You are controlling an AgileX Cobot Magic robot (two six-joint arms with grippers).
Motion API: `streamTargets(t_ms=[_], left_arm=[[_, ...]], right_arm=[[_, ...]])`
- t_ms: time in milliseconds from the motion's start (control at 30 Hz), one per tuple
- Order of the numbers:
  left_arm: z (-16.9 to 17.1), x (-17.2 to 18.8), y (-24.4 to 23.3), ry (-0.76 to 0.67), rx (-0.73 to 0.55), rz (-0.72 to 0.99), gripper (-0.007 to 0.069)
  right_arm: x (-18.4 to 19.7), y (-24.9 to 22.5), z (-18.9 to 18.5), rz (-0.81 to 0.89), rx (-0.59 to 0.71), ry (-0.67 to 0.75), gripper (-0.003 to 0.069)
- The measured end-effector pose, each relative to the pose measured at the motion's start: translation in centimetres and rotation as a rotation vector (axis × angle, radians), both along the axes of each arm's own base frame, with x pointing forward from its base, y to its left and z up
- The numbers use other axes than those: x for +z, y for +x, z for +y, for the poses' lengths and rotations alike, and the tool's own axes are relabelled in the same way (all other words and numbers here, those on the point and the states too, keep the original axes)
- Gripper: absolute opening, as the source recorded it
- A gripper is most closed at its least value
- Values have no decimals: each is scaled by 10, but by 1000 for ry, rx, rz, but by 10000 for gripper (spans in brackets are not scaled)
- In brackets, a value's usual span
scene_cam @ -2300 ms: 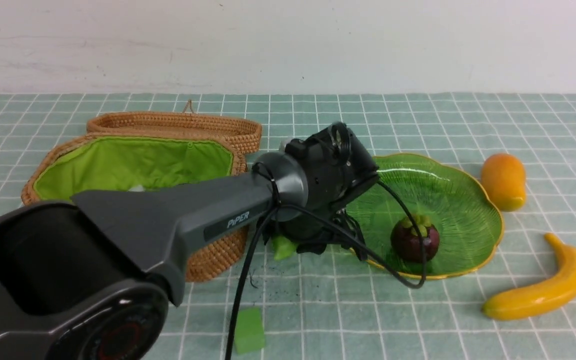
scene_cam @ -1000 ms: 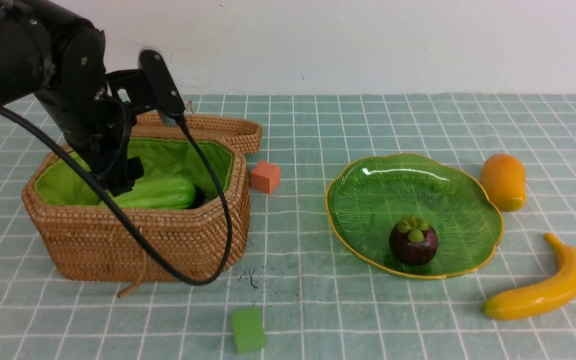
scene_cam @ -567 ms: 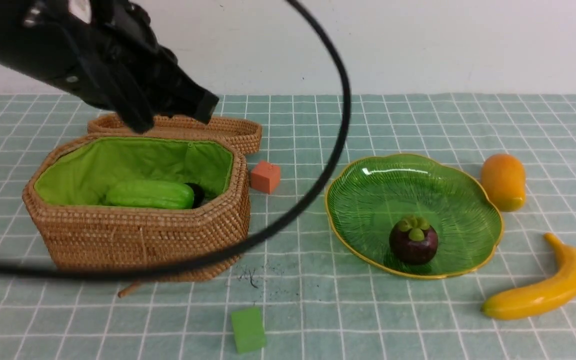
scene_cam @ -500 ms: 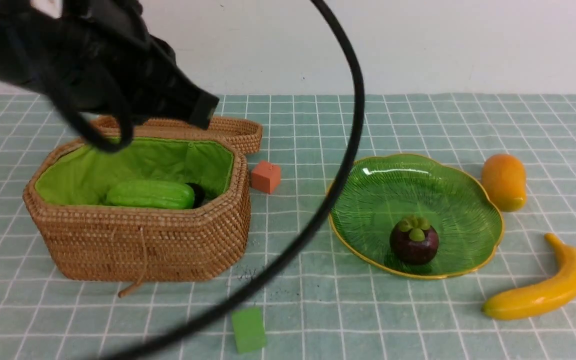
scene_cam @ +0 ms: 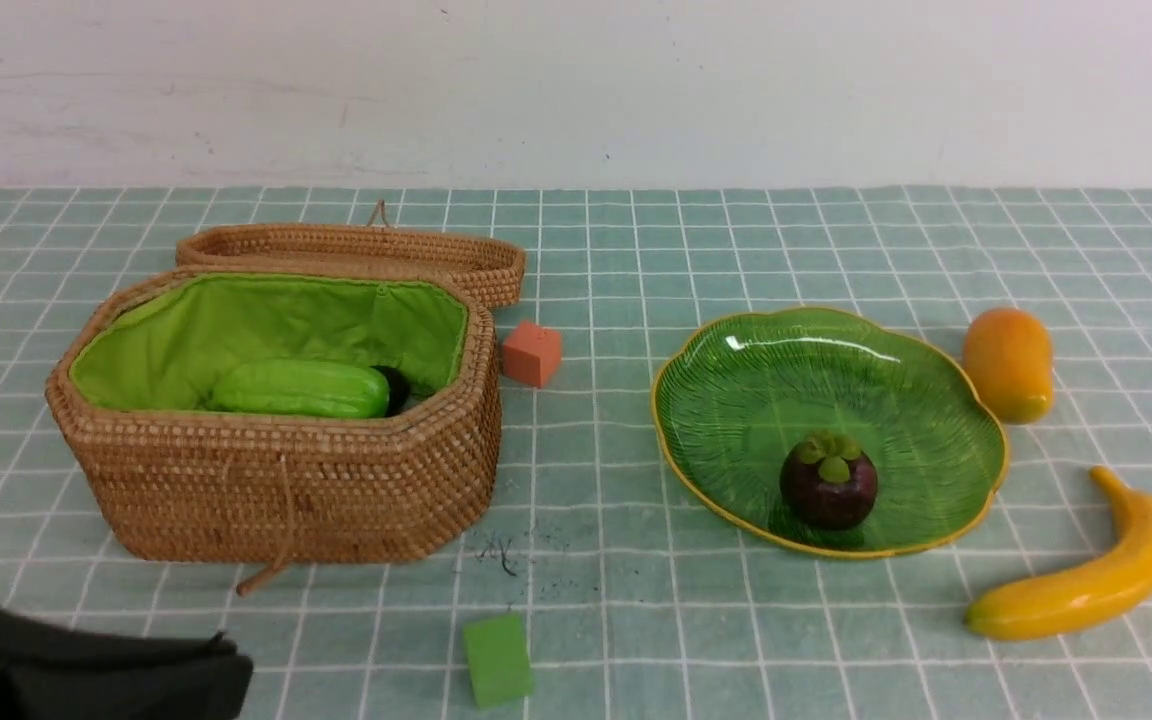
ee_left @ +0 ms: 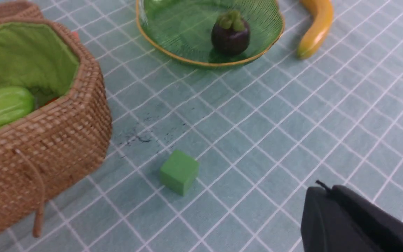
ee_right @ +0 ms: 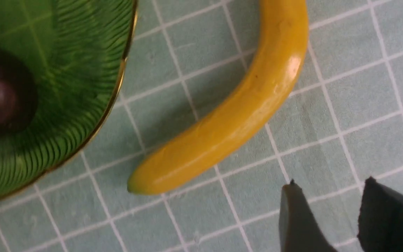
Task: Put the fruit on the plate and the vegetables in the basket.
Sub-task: Use the right arm to grab a banana and put it into the right plate
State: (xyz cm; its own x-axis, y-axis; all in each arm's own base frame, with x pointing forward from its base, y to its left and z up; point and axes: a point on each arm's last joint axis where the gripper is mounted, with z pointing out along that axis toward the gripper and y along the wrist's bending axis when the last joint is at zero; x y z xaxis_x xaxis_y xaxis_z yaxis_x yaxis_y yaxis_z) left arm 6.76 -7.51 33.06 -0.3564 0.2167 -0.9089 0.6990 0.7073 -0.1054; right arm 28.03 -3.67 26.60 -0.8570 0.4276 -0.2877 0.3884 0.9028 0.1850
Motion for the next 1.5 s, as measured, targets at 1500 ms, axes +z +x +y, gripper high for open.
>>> streamTargets(t_ms=[1500], left_arm=[[8, 2, -10, -233, -31, -186, -13]], right_arm=[[-32, 159, 83, -214, 580, -60, 324]])
